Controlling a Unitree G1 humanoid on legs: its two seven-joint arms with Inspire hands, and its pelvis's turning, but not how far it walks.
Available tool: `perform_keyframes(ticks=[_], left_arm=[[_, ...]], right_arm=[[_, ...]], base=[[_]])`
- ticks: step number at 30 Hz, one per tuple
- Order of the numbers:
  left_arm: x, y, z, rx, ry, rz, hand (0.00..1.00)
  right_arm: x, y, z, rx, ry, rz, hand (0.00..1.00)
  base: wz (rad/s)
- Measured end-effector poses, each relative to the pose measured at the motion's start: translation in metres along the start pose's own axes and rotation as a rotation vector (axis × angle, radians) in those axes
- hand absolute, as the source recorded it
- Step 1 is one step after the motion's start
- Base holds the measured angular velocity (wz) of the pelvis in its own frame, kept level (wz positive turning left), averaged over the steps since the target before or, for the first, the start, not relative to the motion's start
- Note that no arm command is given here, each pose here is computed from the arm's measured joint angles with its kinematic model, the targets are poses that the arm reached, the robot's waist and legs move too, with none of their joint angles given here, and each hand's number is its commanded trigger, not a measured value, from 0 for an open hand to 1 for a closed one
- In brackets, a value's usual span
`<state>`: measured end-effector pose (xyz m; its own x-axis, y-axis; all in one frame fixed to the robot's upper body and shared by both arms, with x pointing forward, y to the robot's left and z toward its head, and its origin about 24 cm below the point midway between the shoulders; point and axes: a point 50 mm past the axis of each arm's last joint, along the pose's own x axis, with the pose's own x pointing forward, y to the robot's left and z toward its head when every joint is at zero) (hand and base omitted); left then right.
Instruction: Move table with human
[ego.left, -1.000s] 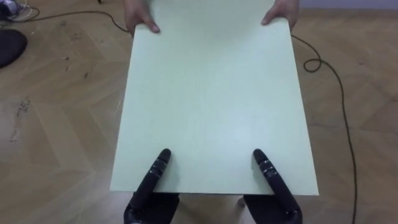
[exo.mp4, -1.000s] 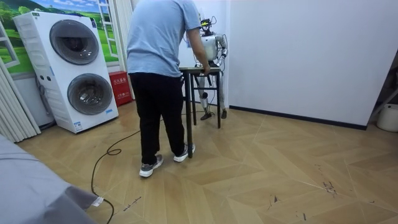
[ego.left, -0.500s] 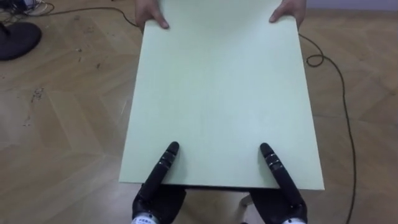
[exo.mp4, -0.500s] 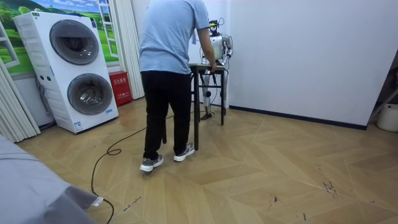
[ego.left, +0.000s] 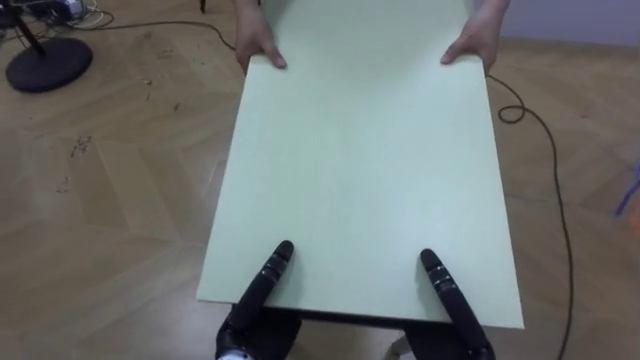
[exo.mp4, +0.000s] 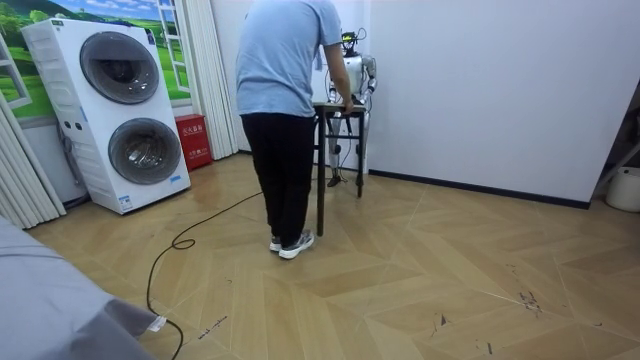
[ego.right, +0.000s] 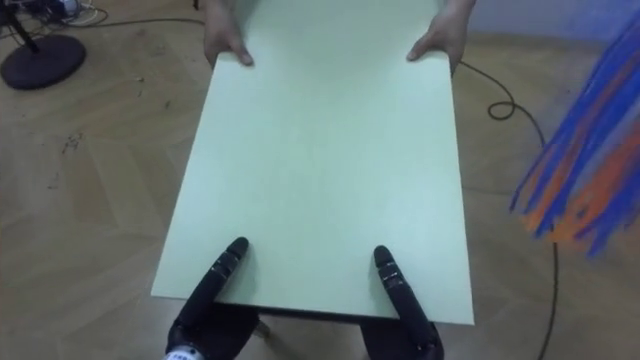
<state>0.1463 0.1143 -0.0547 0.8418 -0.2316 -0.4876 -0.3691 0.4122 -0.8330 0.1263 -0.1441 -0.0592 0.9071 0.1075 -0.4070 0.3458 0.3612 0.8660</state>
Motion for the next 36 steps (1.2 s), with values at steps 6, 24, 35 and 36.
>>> perform_keyframes(ticks=[6, 24, 35, 36], left_arm=[[-0.003, 0.000, 0.006, 0.026, -0.009, -0.007, 1.00], [-0.007, 0.003, 0.007, 0.014, -0.028, -0.024, 1.00], [-0.015, 0.011, 0.010, -0.055, -0.072, -0.010, 1.00], [-0.015, 0.012, 0.010, -0.054, -0.072, -0.008, 1.00]], right_arm=[[-0.001, 0.000, -0.003, 0.024, 0.008, -0.002, 1.00], [0.001, 0.002, -0.004, 0.001, 0.015, 0.036, 1.00], [0.013, 0.009, -0.001, -0.075, 0.078, 0.079, 1.00], [0.013, 0.008, -0.002, -0.075, 0.081, 0.077, 1.00]], base=[[-0.10], [0.04], [0.22], [0.59]])
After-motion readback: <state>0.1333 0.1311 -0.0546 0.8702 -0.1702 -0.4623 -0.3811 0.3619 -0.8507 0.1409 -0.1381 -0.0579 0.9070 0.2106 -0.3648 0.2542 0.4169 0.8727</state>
